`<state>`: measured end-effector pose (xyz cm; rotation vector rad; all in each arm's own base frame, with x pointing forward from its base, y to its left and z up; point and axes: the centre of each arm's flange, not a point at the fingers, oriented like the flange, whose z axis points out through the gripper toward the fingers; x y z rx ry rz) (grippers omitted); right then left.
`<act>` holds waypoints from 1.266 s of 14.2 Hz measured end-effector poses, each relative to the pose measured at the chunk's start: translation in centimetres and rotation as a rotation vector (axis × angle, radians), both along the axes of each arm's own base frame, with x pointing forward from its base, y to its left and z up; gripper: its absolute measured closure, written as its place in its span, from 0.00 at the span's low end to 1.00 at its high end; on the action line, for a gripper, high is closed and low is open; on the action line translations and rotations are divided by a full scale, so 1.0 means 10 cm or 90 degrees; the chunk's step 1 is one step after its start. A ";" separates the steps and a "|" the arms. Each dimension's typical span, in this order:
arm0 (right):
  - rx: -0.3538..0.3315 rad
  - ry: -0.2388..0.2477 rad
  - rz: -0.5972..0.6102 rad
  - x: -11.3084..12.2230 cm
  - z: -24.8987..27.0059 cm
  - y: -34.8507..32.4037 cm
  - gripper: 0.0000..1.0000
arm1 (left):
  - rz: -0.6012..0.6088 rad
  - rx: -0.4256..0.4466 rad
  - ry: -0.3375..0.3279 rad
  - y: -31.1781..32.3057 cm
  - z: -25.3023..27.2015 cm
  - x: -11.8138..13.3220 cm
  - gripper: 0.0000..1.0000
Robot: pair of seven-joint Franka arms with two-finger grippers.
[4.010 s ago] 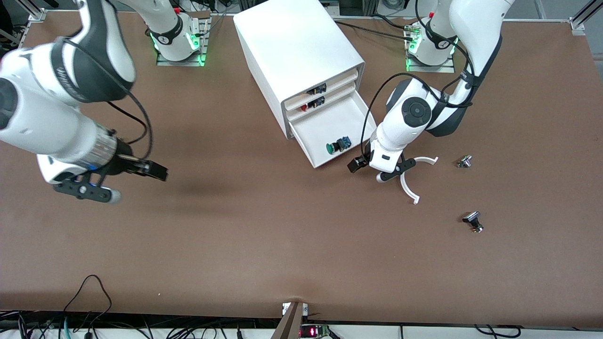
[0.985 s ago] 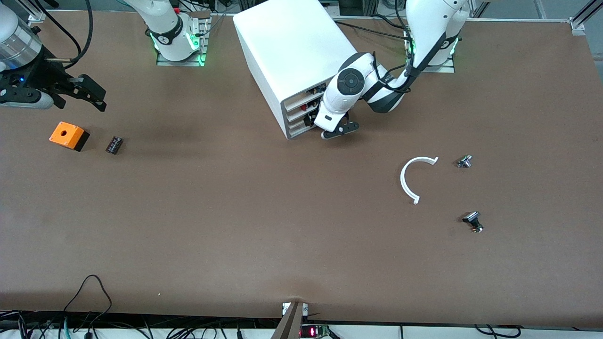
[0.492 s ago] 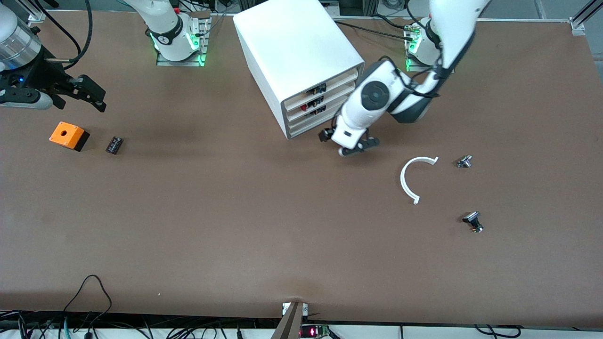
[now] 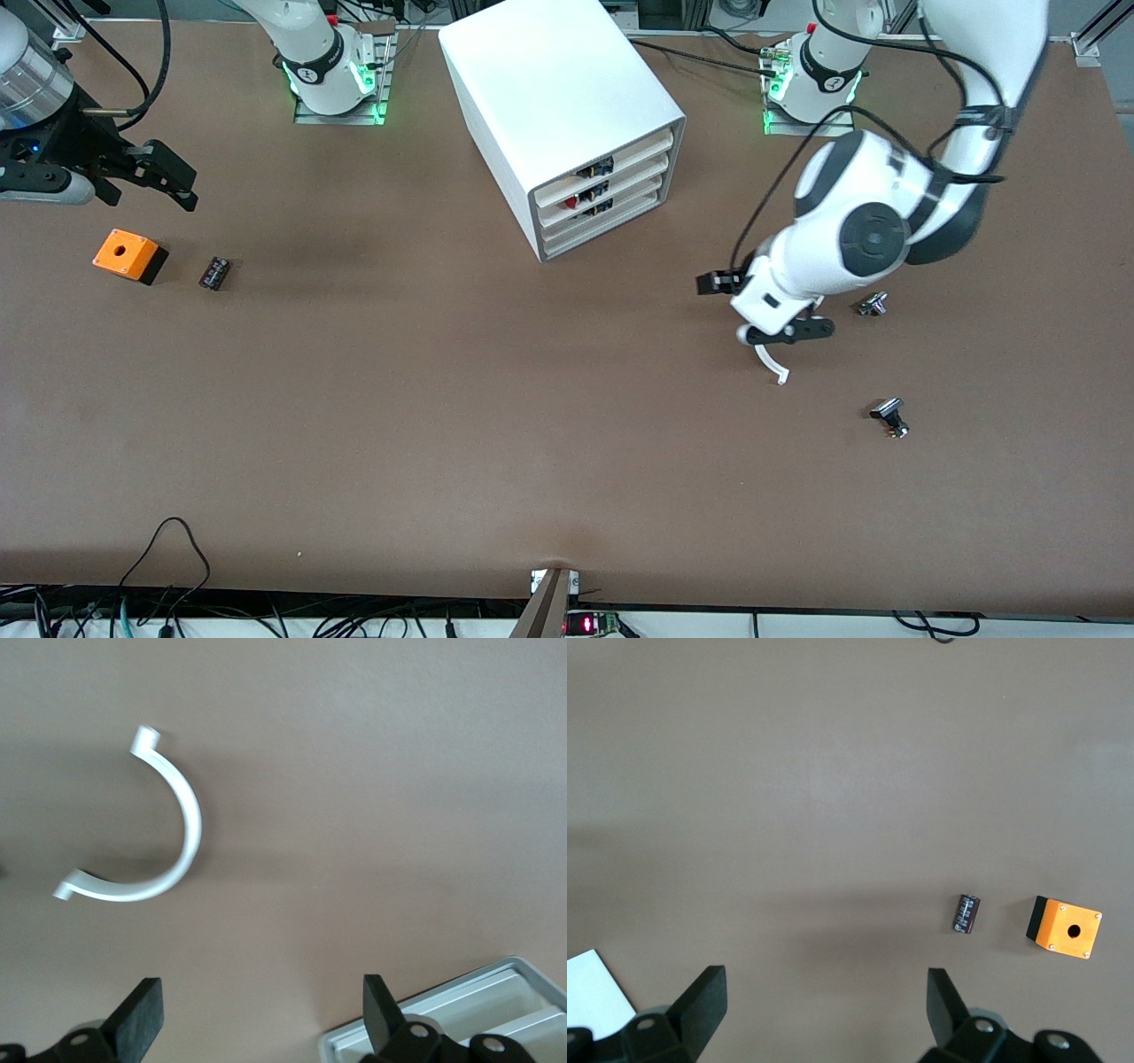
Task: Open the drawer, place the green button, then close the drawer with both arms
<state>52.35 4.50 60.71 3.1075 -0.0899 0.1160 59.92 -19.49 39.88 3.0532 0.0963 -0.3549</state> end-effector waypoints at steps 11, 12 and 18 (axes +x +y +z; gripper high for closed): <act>0.000 0.000 0.000 0.03 0.00 0.00 0.00 | -0.141 0.083 -0.085 1.05 1.71 -0.05 0.01; 0.000 0.000 0.000 0.03 0.00 0.00 0.00 | -0.141 0.087 -0.102 1.19 1.74 -0.09 0.01; 0.001 -0.001 0.000 0.03 0.00 0.00 0.00 | -0.103 0.053 -0.167 1.54 1.90 -0.53 0.01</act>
